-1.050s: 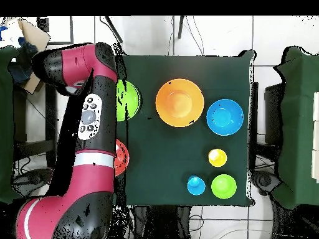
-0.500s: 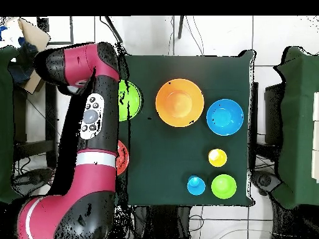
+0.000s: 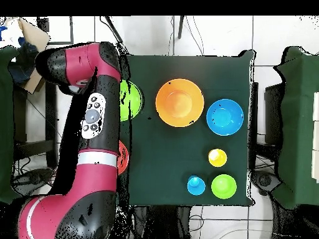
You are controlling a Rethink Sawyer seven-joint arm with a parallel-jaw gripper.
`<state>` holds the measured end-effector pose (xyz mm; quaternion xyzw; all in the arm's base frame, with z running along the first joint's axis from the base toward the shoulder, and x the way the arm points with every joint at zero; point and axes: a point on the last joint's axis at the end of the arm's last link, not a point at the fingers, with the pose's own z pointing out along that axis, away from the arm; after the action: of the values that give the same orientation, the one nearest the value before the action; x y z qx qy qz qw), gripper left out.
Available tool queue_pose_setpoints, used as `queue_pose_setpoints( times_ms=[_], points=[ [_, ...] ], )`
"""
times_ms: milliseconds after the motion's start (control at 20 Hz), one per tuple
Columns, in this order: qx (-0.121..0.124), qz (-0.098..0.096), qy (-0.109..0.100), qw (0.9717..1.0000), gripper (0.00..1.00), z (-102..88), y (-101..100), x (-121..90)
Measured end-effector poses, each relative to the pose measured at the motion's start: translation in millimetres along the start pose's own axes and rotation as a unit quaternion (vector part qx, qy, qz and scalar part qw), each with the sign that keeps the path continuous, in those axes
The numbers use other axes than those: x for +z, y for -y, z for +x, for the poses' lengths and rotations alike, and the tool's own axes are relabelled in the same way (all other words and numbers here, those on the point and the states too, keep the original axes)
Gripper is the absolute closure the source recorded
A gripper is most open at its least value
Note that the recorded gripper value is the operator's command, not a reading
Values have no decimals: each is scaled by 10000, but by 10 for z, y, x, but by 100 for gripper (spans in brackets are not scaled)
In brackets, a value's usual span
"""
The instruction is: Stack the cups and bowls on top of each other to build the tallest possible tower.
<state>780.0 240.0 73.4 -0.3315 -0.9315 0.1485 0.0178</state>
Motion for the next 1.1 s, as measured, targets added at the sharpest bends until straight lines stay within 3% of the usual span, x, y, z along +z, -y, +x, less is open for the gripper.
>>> queue_pose_setpoints(
  times_ms=[150,200,1100],
  points=[
    [12,2,-4,10000,100,-17,11,5],
    [24,4,-8,10000,0,-34,23,11],
    [51,-79,-131,9999,0,-55,17,50]
  ],
)
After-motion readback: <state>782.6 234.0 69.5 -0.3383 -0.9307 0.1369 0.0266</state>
